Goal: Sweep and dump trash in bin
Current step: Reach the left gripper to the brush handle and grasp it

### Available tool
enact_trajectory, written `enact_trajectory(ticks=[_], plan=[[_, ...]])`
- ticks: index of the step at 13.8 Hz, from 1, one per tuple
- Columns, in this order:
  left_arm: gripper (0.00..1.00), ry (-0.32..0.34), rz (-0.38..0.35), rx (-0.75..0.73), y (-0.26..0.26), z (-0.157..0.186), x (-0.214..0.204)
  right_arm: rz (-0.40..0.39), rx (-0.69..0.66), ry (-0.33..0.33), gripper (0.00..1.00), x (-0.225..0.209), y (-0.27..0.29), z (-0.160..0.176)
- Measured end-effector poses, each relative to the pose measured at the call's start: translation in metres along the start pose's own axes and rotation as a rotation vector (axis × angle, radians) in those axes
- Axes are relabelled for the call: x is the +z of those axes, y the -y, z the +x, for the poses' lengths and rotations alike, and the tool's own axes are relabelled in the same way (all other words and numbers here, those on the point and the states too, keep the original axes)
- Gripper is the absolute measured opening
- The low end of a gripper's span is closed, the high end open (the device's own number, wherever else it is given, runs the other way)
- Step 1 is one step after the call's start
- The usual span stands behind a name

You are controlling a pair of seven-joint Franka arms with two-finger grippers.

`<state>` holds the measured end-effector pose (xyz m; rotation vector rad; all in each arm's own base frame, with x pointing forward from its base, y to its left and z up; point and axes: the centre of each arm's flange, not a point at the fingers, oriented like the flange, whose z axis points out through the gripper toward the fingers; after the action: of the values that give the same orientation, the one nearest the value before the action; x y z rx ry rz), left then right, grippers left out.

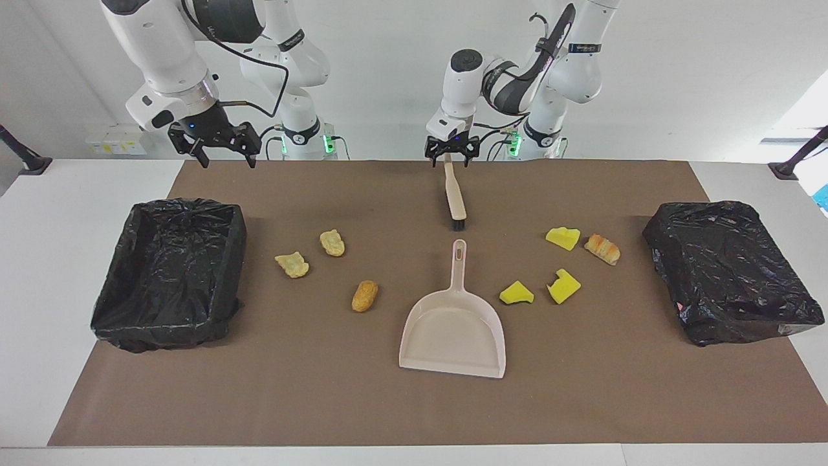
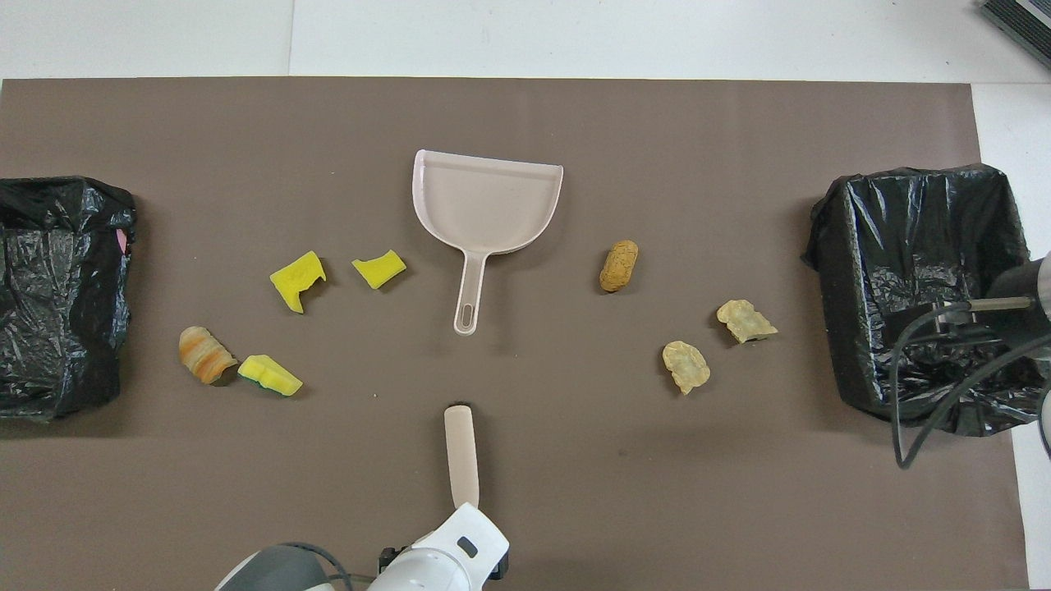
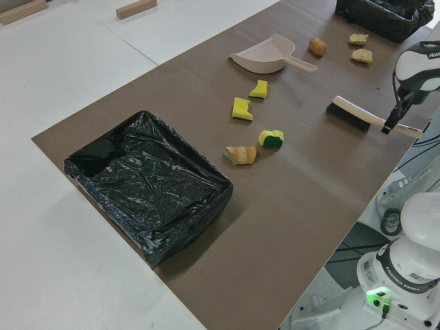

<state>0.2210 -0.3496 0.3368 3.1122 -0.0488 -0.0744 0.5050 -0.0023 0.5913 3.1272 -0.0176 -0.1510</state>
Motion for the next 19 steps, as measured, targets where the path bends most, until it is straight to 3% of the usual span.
enact_trajectory(ticks=[1, 5, 9, 13, 19], plan=[[0.93, 0.004, 0.005, -0.003, 0.0, 0.001, 0.003, 0.0, 0.0, 0.002, 1.0, 0.001, 0.0, -0.001], [0.43, 0.006, 0.005, -0.011, 0.001, 0.004, 0.002, -0.001, -0.006, 0.006, 1.0, 0.003, 0.003, -0.005], [0.41, 0.01, 0.008, -0.018, 0.002, 0.007, 0.003, -0.001, -0.007, 0.005, 1.0, 0.003, 0.003, -0.006], [0.26, 0.02, 0.018, -0.028, 0.001, 0.013, -0.002, -0.004, -0.019, -0.016, 1.0, 0.003, 0.01, -0.003], [0.26, 0.035, 0.042, -0.142, 0.033, 0.091, -0.067, 0.006, -0.028, -0.132, 1.0, 0.013, 0.091, 0.011]])
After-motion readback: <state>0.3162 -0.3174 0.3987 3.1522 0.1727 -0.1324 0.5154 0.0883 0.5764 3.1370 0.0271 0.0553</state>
